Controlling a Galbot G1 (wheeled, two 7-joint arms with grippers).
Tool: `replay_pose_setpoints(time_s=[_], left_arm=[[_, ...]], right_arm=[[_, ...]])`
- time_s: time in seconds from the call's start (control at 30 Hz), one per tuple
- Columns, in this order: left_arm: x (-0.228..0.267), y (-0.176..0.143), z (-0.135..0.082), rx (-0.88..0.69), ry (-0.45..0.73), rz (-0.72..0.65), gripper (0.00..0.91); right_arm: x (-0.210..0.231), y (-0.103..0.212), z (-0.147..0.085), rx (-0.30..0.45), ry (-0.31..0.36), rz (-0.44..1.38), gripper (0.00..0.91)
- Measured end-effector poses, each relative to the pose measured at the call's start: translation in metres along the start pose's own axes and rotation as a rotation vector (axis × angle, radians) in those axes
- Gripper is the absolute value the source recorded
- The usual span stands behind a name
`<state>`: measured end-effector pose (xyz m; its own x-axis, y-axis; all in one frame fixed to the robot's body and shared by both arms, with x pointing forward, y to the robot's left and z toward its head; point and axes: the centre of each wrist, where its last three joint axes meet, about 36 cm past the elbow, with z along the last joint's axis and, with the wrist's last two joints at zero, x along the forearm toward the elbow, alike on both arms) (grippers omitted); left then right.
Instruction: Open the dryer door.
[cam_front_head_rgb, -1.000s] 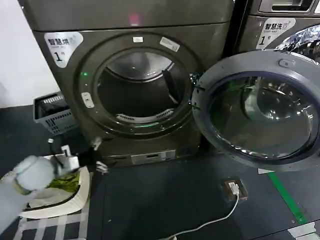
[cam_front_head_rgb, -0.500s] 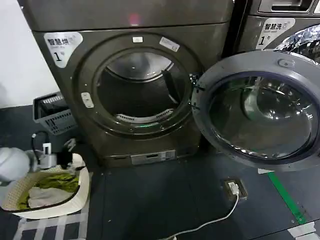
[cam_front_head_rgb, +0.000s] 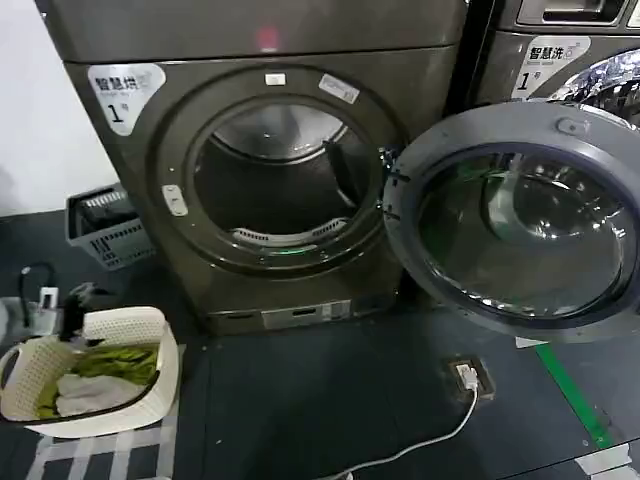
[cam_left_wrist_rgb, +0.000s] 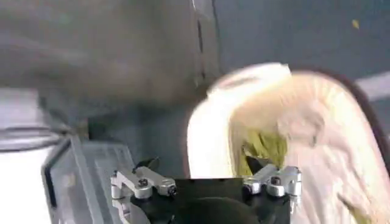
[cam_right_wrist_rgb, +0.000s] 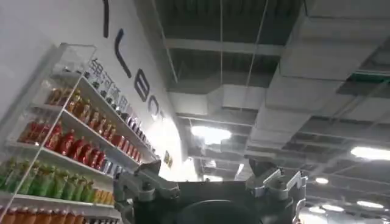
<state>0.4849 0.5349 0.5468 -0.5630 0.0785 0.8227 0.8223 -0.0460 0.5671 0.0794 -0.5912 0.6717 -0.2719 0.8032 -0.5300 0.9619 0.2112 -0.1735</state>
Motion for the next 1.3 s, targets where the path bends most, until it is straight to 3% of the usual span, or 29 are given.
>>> replay_pose_setpoints(time_s=[0.43,1.3], left_arm=[[0.001,-0.002,0.026,-0.053,0.031,0.062,0.907],[0.001,-0.007,0.03,-0.089,0.028,0.125,0.907]], right_arm=[[0.002,0.0,0.002,-0.001,0.006,-0.001,0.907],[0.003,0.0,0.004,0.0,0.01,-0.007,0.907]])
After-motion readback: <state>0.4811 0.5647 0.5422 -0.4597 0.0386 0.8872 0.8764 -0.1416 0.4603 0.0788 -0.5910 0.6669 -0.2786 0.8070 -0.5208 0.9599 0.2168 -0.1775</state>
